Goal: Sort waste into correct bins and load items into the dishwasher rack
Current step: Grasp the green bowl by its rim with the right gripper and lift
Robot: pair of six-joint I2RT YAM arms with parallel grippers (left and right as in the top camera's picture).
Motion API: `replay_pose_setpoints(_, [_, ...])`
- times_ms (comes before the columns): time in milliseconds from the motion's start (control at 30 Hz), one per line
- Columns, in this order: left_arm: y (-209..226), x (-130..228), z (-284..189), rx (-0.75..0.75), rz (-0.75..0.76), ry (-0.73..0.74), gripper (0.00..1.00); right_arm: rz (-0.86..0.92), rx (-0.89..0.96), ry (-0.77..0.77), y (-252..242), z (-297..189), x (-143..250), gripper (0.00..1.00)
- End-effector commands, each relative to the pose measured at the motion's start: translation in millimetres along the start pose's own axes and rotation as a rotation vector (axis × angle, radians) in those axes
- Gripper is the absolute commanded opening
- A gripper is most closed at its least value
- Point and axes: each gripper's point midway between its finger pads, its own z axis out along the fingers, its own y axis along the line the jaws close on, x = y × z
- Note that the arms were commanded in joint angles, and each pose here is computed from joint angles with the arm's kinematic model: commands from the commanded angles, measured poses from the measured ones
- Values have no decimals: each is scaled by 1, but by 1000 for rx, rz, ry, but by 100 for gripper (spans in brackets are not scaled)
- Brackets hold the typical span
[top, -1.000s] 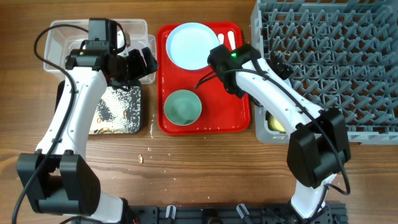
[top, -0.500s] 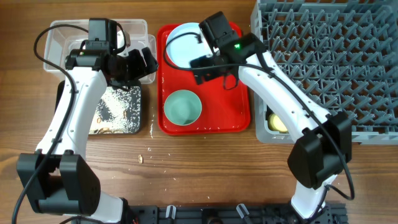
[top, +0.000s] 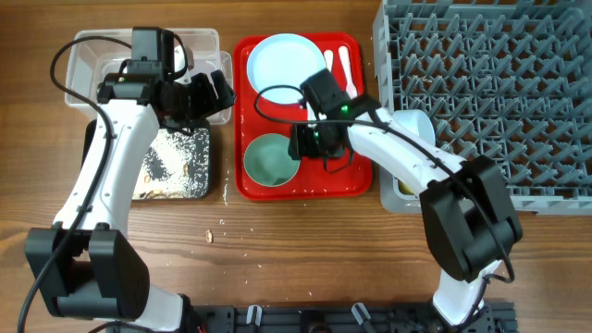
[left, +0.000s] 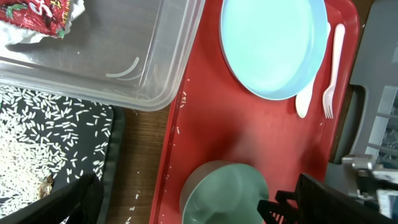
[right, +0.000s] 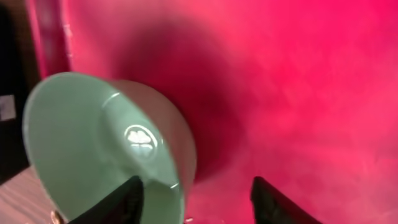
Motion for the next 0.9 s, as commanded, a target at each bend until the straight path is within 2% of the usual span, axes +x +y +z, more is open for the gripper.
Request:
replay_pose_setpoints(0, [-2,-4,-6,2,9,-20,100,107,-18,3,5,0,2,41])
replay_pose_setpoints(133, [-2,-4,-6,2,9,-20,100,138,-35,57,4,17,9,34])
replay_pose_setpoints(167, [-2,-4,-6,2,9,-20,100,141,-44,66,4,19,10,29])
replay_pose_setpoints(233, [-2,-4,-6,2,9,-20,100,144,-46,67,3,19,10,25])
replay_pose_setpoints(333, [-2,-4,-6,2,9,-20,100,164,-34,63,1,21,9,7])
replay_pose_setpoints(367, [-2,-4,-6,2,9,-20,100,167,-32,68,1,23,10,4])
replay_pose_setpoints(533, [-2,-4,-6,2,9,-20,100,164,-47,75,3,21,10,4])
replay_pose_setpoints(667, [-2,-4,-6,2,9,-20,100,117,-50,27,6,-1,-5,4])
replay_pose_setpoints(733, [-2,-4,-6,2,9,-20,100,126,-13,-46,-1,-29,-20,4])
replay_pose_setpoints(867, [-2,-4,-6,2,9,-20,100,126,100,-313,-28,-121,-63,4])
